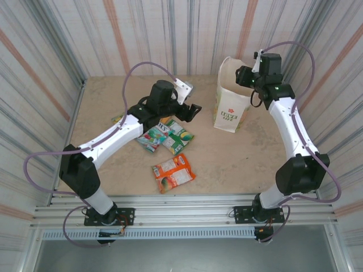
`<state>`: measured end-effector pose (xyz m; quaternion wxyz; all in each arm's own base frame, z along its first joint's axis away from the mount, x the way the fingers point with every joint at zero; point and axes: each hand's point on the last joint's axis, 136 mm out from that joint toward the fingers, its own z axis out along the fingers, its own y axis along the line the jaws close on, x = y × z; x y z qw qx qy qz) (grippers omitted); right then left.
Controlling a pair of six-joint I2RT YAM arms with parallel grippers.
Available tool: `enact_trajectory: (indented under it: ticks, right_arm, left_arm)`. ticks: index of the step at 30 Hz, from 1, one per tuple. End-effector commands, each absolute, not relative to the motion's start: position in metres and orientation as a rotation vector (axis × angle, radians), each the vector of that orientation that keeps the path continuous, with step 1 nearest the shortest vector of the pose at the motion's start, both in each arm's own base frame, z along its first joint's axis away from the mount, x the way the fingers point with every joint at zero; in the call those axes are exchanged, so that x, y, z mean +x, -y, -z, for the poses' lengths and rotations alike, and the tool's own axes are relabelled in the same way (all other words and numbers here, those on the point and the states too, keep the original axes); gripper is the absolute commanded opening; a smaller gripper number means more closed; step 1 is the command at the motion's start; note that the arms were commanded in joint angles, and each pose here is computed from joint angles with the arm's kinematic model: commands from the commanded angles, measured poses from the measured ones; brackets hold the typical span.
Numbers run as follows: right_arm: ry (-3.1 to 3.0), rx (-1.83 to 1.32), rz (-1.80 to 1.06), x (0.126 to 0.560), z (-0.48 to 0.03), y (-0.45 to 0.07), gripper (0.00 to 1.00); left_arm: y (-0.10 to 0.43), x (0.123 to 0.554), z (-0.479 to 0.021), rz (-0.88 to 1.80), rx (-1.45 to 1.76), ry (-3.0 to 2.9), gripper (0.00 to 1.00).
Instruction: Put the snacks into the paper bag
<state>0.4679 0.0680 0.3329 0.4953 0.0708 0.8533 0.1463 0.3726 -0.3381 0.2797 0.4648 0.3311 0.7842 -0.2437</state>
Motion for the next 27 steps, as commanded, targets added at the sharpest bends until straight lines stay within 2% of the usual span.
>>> enact_trajectory:
  ticks: [1,8,20,24,27]
  right_arm:
    - [-2.077,0.114,-0.344,0.439,-0.353,-0.074,0.64]
    - [-2.213,-0.008,-0.434,0.407,-0.333,-0.108,0.62]
    - [-2.307,-0.111,-0.534,0.444,-0.299,-0.153,0.61]
    - [-2.336,-0.132,-0.547,0.458,-0.285,-0.160,0.48]
    - [-2.361,-0.150,-0.552,0.462,-0.277,-0.163,0.32]
  left_arm:
    - [0.330,0.378,-0.290,0.565,0.796,-1.929,0.84]
    - [0.323,0.371,-0.285,0.575,0.772,-1.968,0.84]
    - [0.318,0.365,-0.275,0.611,0.747,-2.007,0.82]
    - [0.317,0.365,-0.273,0.620,0.736,-2.017,0.82]
    - [0.314,0.365,-0.272,0.619,0.726,-2.023,0.82]
